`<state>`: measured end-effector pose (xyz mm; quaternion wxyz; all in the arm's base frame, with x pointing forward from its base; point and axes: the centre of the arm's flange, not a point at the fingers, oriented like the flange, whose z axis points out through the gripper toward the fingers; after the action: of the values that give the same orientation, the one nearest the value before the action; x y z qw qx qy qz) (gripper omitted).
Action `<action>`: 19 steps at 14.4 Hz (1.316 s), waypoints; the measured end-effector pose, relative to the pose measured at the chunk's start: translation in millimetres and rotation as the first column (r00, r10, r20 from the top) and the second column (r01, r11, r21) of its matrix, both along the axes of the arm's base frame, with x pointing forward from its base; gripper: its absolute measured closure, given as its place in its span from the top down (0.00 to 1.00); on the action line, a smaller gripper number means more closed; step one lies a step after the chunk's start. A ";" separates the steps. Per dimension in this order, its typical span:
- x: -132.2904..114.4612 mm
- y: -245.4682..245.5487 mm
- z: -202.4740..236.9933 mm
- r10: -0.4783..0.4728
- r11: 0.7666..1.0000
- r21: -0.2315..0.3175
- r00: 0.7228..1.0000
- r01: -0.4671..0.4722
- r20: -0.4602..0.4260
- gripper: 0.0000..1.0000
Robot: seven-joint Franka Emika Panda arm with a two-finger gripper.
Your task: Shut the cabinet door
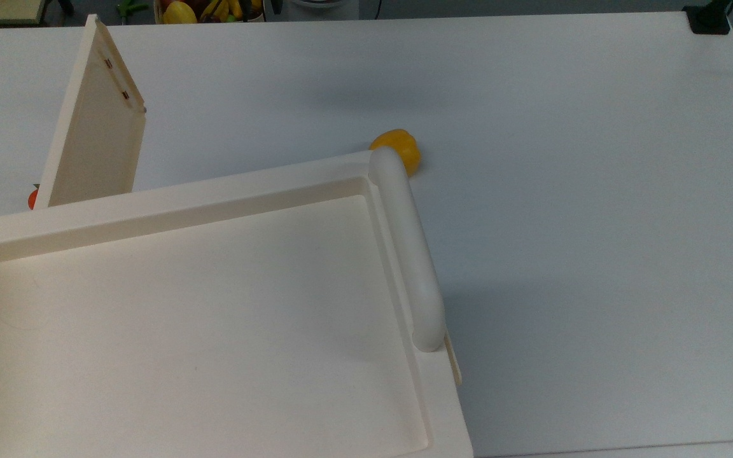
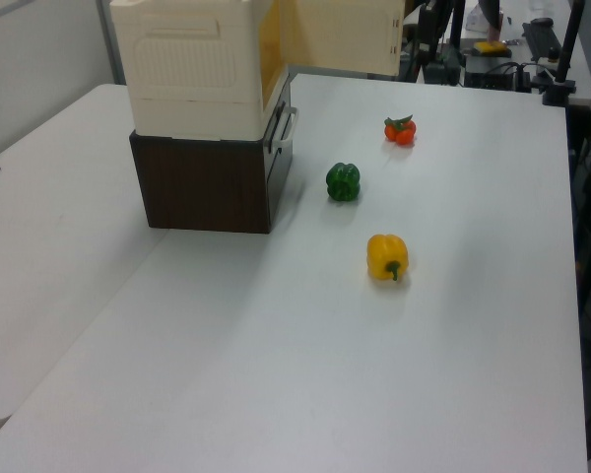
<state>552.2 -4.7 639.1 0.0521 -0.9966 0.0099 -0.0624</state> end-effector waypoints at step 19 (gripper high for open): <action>19.1 -226.6 -7.4 -0.213 0.977 0.058 0.888 0.207 0.408 0.01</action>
<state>571.3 -231.3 631.6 0.0521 -0.9537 0.1067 -0.2764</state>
